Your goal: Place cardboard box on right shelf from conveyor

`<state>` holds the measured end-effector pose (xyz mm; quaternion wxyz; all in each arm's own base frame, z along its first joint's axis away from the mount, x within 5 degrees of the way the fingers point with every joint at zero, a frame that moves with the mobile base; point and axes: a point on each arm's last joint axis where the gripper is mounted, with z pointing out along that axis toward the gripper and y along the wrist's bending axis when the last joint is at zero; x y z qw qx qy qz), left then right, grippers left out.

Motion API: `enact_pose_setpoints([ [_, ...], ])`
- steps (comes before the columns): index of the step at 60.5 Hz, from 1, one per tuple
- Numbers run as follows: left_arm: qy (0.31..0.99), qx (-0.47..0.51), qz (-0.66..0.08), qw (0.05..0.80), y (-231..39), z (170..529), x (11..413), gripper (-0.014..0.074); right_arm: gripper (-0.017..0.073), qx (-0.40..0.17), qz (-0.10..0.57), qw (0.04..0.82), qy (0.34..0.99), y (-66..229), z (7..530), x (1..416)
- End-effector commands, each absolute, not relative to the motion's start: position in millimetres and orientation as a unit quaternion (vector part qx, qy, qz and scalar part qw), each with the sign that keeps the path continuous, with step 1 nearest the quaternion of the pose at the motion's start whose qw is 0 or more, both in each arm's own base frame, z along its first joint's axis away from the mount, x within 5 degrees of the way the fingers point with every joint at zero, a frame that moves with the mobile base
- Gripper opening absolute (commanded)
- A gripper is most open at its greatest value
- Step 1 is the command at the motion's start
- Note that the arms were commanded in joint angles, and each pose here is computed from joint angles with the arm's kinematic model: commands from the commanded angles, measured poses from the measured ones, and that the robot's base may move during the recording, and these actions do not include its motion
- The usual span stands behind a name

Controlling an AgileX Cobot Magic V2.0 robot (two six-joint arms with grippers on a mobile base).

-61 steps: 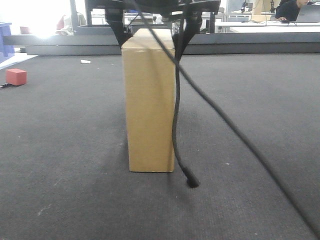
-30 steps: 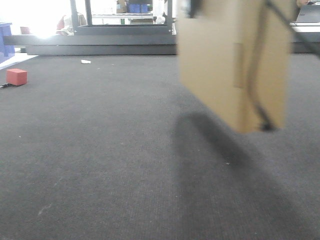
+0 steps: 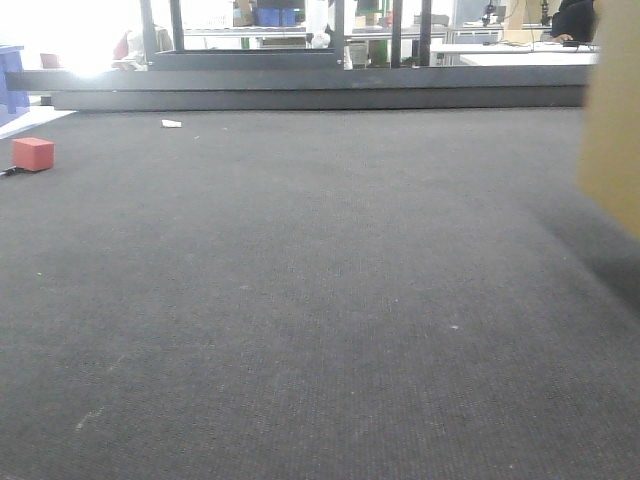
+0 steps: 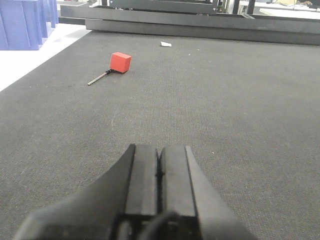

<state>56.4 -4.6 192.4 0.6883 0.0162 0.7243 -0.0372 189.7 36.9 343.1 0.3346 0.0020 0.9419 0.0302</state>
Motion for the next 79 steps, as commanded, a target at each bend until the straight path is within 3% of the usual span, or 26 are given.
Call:
enact_pose_setpoints([
  [1, 0.692, 0.012, -0.039, 0.721, -4.1, 198.8, 55.8, -0.0116, 0.0186, -0.004, 0.041, 0.417, 0.908, 28.5, 356.9, 162.2],
  [21, 0.692, 0.012, -0.039, 0.721, -4.1, 198.8, 55.8, -0.0116, 0.0186, -0.001, 0.075, 0.571, 0.818, 5.5, 374.2, 60.3],
  [36, 0.692, 0.012, -0.039, 0.721, -4.1, 198.8, 55.8, -0.0116, 0.0186, 0.002, 0.101, 0.682, 0.724, -5.9, 388.9, 7.6],
  [47, 0.692, 0.012, -0.039, 0.721, -4.1, 198.8, 55.8, -0.0115, 0.0186, 0.001, 0.111, 0.725, 0.680, -8.3, 395.8, -5.4],
  [79, 0.692, 0.012, -0.039, 0.721, -4.1, 198.8, 55.8, -0.0116, 0.0186, 0.001, 0.111, 0.725, 0.680, -7.9, 394.7, -4.3],
])
